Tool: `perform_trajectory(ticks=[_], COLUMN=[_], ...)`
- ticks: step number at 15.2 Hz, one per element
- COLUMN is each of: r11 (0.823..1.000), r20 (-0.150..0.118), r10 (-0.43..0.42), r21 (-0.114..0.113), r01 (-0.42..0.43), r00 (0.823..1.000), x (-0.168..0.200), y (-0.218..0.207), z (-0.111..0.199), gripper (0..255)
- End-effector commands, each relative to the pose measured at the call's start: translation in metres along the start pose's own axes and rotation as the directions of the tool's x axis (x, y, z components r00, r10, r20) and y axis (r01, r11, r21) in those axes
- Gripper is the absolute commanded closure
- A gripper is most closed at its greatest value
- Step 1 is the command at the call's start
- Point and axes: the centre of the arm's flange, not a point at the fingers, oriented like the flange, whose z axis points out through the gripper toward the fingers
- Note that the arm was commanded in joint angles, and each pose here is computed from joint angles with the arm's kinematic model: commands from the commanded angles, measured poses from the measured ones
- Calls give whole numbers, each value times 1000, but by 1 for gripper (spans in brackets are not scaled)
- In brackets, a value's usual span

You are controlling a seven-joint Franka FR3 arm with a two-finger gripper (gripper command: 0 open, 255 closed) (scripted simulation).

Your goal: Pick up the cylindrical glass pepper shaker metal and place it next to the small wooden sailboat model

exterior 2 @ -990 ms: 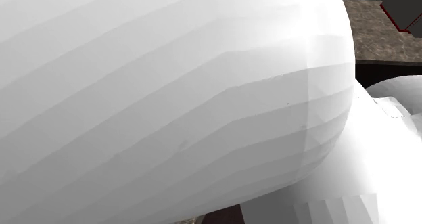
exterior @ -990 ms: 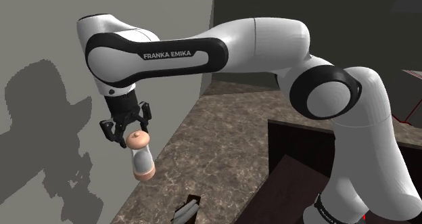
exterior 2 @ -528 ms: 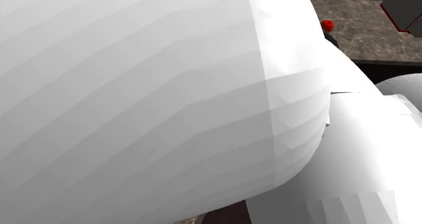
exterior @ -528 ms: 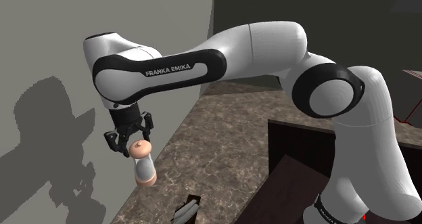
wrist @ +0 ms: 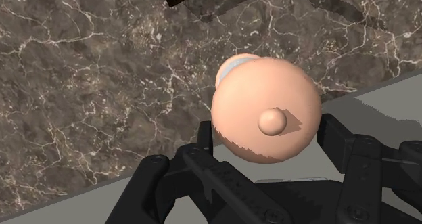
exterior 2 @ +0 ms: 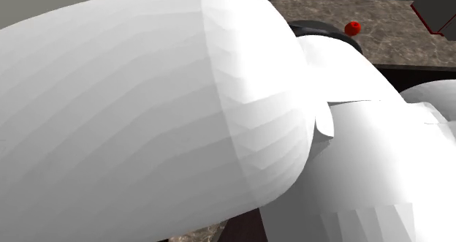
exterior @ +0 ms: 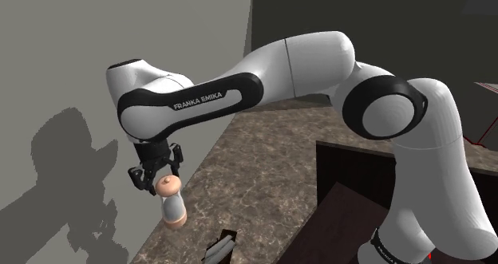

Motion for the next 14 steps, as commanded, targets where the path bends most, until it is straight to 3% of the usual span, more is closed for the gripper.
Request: perform_trajectory(ticks=[1,14], r11=[1000,1000], r20=[-1,-1], r10=[0,0], r21=[0,0], r01=[0,0], r00=[1000,1000], x=[1,8], y=[0,0], z=[11,80], gripper=[255,255])
